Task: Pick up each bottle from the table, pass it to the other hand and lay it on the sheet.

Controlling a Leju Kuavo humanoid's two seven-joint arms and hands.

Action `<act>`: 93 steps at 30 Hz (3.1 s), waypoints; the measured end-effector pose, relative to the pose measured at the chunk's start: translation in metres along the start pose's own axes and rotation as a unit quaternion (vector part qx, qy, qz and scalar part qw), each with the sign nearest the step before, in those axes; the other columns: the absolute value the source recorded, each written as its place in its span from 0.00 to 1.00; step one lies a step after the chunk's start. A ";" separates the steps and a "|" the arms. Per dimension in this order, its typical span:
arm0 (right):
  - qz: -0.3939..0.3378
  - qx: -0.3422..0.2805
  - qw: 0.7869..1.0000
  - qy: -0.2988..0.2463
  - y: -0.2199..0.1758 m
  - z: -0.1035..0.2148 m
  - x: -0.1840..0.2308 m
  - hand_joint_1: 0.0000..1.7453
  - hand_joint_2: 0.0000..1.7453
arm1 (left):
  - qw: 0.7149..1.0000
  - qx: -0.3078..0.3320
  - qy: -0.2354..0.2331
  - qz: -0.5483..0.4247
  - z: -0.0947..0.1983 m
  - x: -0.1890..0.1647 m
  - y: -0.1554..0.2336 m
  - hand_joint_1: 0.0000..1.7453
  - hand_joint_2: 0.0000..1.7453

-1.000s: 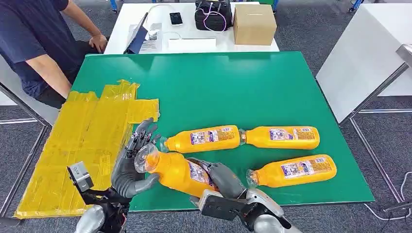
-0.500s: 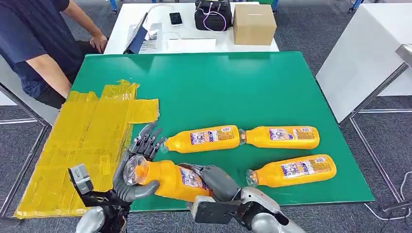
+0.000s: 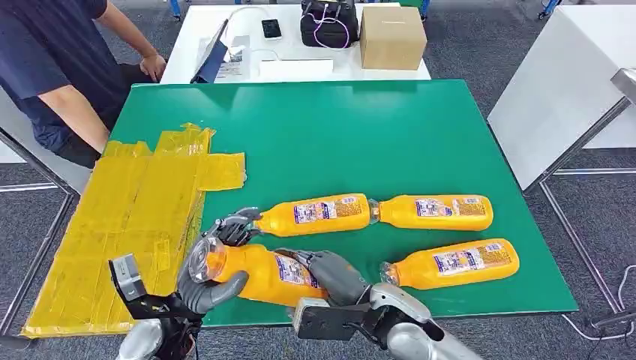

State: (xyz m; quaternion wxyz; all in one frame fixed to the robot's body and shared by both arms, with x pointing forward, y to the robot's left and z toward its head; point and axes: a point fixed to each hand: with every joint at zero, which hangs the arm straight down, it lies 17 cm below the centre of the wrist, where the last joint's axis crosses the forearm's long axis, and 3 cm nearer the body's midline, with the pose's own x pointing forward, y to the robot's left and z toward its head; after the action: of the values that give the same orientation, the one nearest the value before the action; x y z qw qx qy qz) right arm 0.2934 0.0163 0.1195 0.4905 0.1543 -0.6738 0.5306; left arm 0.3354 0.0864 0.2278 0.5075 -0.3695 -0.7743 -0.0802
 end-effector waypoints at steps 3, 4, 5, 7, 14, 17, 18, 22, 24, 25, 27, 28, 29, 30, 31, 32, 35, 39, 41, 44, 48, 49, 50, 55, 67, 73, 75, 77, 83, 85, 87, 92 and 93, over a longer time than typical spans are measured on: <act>-0.001 0.003 1.000 0.002 0.000 -0.001 -0.001 1.00 1.00 | 1.000 -0.009 -0.003 0.009 0.000 0.001 -0.004 1.00 1.00; -0.002 0.003 1.000 0.002 0.000 -0.001 -0.001 1.00 1.00 | 1.000 -0.011 -0.003 0.012 0.000 0.001 -0.005 1.00 1.00; -0.003 0.004 1.000 0.002 0.000 -0.001 -0.001 1.00 1.00 | 1.000 -0.013 -0.003 0.013 -0.001 0.001 -0.005 1.00 1.00; -0.003 0.005 1.000 0.003 0.000 -0.002 -0.002 1.00 1.00 | 1.000 -0.016 -0.003 0.015 -0.001 0.001 -0.006 1.00 1.00; 0.001 0.009 1.000 0.005 0.003 -0.003 -0.003 1.00 1.00 | 0.999 -0.021 -0.006 0.033 -0.001 0.000 -0.007 1.00 1.00; 0.005 0.007 1.000 0.008 0.003 -0.003 -0.005 1.00 1.00 | 0.999 -0.017 -0.008 0.047 -0.001 0.001 -0.005 1.00 1.00; 0.007 0.006 1.000 0.008 0.002 -0.003 -0.006 1.00 1.00 | 0.999 -0.015 -0.008 0.049 -0.001 0.002 -0.004 1.00 1.00; 0.029 -0.021 0.999 0.018 -0.006 -0.001 -0.012 0.00 0.00 | 0.998 -0.002 -0.009 0.054 -0.001 0.004 0.004 1.00 1.00; 0.046 -0.054 0.997 0.037 -0.018 0.003 -0.022 0.00 0.00 | 0.999 0.020 -0.006 0.034 -0.001 0.003 0.017 1.00 1.00; 0.053 -0.073 0.995 0.048 -0.026 0.008 -0.028 0.00 0.00 | 0.999 0.038 -0.002 0.013 0.000 0.002 0.027 1.00 1.00; 0.058 -0.108 0.990 0.065 -0.042 0.021 -0.037 0.00 0.00 | 0.997 0.072 0.002 -0.034 0.001 0.004 0.047 1.00 1.00; 0.058 -0.126 0.988 0.072 -0.053 0.029 -0.041 0.00 0.00 | 0.994 0.088 0.002 -0.058 0.002 0.006 0.056 1.00 1.00; 0.058 -0.140 0.985 0.077 -0.061 0.036 -0.045 0.00 0.00 | 0.993 0.098 0.000 -0.070 0.003 0.010 0.064 1.00 1.00; 0.058 -0.150 0.984 0.081 -0.068 0.041 -0.047 0.00 0.00 | 0.992 0.104 -0.002 -0.077 0.004 0.013 0.069 1.00 1.00; 0.058 -0.156 0.982 0.084 -0.071 0.045 -0.049 0.00 0.00 | 0.991 0.107 -0.004 -0.080 0.004 0.016 0.072 1.00 1.00; 0.058 -0.162 0.981 0.087 -0.076 0.049 -0.050 0.00 0.00 | 0.990 0.109 -0.006 -0.084 0.004 0.018 0.074 1.00 1.00; 0.057 -0.173 0.979 0.091 -0.082 0.055 -0.052 0.00 0.00 | 0.990 0.114 -0.008 -0.088 0.005 0.021 0.078 1.00 1.00; 0.056 -0.180 0.978 0.093 -0.085 0.060 -0.053 0.00 0.00 | 0.989 0.117 -0.009 -0.090 0.006 0.022 0.080 1.00 1.00; 0.058 -0.183 0.977 0.095 -0.088 0.062 -0.053 0.00 0.00 | 0.988 0.123 -0.008 -0.096 0.007 0.022 0.083 1.00 1.00; 0.064 -0.200 0.972 0.102 -0.095 0.069 -0.056 0.00 0.00 | 0.979 0.147 -0.005 -0.138 0.008 0.024 0.095 1.00 1.00; 0.075 -0.224 0.965 0.112 -0.108 0.084 -0.058 0.00 0.00 | 0.959 0.189 -0.013 -0.211 0.014 0.039 0.118 1.00 1.00; 0.081 -0.228 0.963 0.117 -0.111 0.088 -0.060 0.00 0.00 | 0.946 0.204 -0.016 -0.251 0.016 0.045 0.127 1.00 1.00; 0.086 -0.232 0.961 0.122 -0.113 0.092 -0.061 0.00 0.00 | 0.929 0.218 -0.018 -0.298 0.018 0.052 0.134 1.00 1.00; 0.109 -0.239 0.951 0.161 -0.126 0.109 -0.078 0.00 1.00 | 0.740 0.226 0.009 -0.633 0.020 0.074 0.154 1.00 1.00; 0.116 -0.216 0.943 0.226 -0.175 0.118 -0.136 0.00 1.00 | 0.605 0.125 0.030 -0.785 0.003 0.043 0.152 1.00 1.00; 0.121 -0.203 0.941 0.242 -0.179 0.116 -0.151 0.00 1.00 | 0.584 0.048 0.066 -0.807 0.000 0.010 0.152 1.00 1.00; 0.130 -0.198 0.939 0.250 -0.186 0.112 -0.158 0.00 1.00 | 0.578 0.005 0.094 -0.810 0.000 -0.012 0.155 1.00 1.00; 0.139 -0.190 0.937 0.256 -0.193 0.107 -0.164 0.00 1.00 | 0.576 -0.037 0.127 -0.806 0.002 -0.036 0.158 1.00 1.00; 0.160 -0.171 0.938 0.255 -0.198 0.081 -0.171 0.00 1.00 | 0.565 -0.112 0.217 -0.788 0.019 -0.093 0.181 1.00 1.00; 0.164 -0.168 0.939 0.251 -0.198 0.072 -0.170 0.00 1.00 | 0.556 -0.123 0.247 -0.784 0.026 -0.104 0.195 1.00 1.00; 0.166 -0.162 0.940 0.249 -0.195 0.063 -0.170 0.00 1.00 | 0.547 -0.128 0.265 -0.783 0.030 -0.108 0.207 1.00 1.00; 0.170 -0.154 0.942 0.247 -0.191 0.049 -0.170 0.00 1.00 | 0.524 -0.134 0.324 -0.776 0.045 -0.118 0.237 0.00 1.00; 0.170 -0.152 0.942 0.246 -0.190 0.047 -0.170 0.00 1.00 | 0.520 -0.134 0.332 -0.775 0.049 -0.119 0.242 0.00 1.00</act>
State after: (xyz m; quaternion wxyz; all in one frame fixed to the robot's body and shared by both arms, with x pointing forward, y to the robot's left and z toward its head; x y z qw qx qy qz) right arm 0.4886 -0.1511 0.0887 0.5608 -0.1739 -0.6211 0.5191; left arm 0.4831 0.2247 0.0433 0.4094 0.3666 -0.5101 -0.6617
